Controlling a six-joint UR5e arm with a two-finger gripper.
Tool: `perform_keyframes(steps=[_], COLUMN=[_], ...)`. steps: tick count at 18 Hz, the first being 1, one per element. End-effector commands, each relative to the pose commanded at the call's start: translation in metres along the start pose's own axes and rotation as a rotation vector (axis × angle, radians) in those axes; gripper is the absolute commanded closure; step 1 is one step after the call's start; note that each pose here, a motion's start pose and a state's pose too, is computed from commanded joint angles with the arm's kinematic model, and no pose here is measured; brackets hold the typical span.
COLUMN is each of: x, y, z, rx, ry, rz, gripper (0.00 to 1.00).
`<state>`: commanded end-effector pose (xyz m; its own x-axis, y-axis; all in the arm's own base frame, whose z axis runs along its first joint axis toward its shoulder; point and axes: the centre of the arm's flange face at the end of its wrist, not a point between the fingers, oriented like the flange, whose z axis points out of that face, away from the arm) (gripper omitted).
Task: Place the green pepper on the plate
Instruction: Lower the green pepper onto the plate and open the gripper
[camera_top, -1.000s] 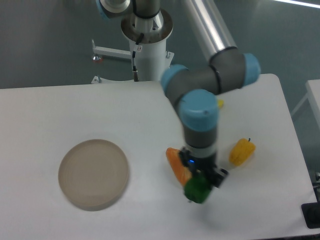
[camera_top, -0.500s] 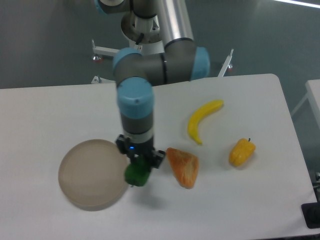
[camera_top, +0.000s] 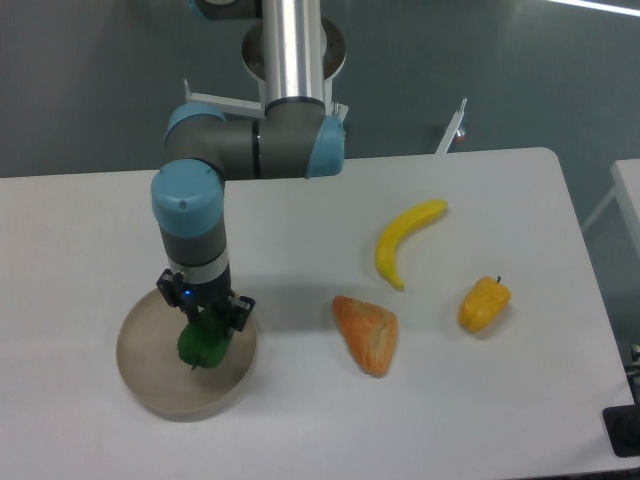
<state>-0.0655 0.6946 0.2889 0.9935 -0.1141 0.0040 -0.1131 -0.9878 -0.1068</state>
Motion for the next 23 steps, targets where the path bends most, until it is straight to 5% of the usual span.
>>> perform_keyframes(steps=[18, 19, 22, 23], x=[0.004, 0.004, 0.004, 0.004], y=[-0.002, -0.002, -0.002, -0.002], z=[0.02, 0.019, 0.018, 0.017], rx=[-0.023, -0.021, -0.02, -0.018], ry=[0.011, 0.01, 0.009, 0.009], rz=[0.03, 0.03, 0.033, 0.033], gripper=[0.62, 0.59, 0.14, 0.14])
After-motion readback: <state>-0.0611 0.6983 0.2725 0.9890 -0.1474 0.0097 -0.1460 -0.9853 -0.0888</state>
